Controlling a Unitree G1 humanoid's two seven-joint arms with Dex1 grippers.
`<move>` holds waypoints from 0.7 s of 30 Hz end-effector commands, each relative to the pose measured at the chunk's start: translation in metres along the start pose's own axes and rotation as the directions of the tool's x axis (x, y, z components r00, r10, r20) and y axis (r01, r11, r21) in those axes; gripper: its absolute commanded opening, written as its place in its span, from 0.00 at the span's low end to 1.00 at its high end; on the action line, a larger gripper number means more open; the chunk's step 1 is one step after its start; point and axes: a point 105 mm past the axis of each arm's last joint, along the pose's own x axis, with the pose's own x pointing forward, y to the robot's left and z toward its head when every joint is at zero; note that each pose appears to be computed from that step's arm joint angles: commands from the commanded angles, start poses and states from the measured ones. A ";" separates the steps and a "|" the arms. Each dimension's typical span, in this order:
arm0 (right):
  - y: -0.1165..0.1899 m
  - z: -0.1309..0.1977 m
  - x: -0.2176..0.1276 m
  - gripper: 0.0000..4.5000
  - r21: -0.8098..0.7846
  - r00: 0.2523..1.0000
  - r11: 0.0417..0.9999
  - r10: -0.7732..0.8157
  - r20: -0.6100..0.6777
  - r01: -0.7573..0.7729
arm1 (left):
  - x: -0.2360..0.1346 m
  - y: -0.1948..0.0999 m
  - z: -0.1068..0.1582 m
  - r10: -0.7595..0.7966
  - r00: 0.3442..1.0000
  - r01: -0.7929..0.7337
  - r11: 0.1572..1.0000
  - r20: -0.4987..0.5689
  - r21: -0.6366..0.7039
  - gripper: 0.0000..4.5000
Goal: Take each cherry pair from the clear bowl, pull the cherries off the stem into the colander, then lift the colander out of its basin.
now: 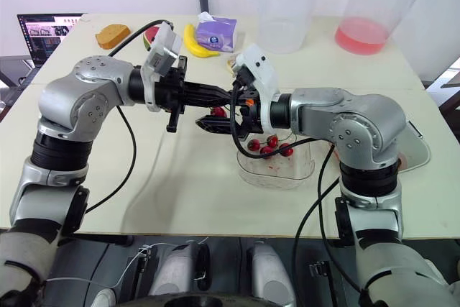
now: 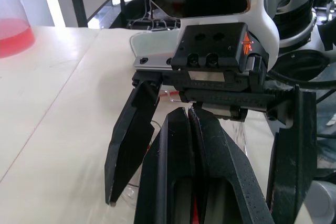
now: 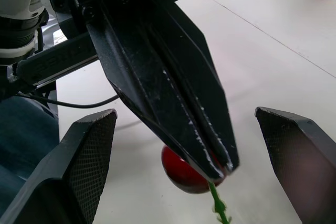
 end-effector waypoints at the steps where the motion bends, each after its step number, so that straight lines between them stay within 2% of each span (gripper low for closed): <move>1: 0.002 0.012 -0.001 0.99 -0.042 0.999 0.999 -0.002 0.037 0.003 | 0.000 -0.001 0.013 0.000 1.000 -0.001 0.999 0.021 0.050 0.00; 3: 0.002 0.010 0.000 0.99 -0.045 1.000 0.999 -0.002 0.029 0.003 | 0.000 -0.001 0.014 0.000 1.000 -0.002 0.999 0.021 0.050 0.00; 6: 0.002 0.008 0.000 0.81 -0.044 1.000 0.999 -0.002 0.021 0.003 | -0.001 0.000 0.013 0.001 1.000 -0.002 0.999 0.022 0.050 0.00; 11: 0.002 0.005 0.001 0.29 -0.046 1.000 0.999 -0.004 0.010 0.004 | -0.002 0.000 0.013 0.003 1.000 -0.004 0.999 0.022 0.050 0.00; 21: 0.001 -0.007 0.001 0.29 -0.037 0.999 0.999 -0.014 -0.044 0.012 | -0.004 0.002 0.012 0.008 1.000 -0.009 0.999 0.021 0.046 0.00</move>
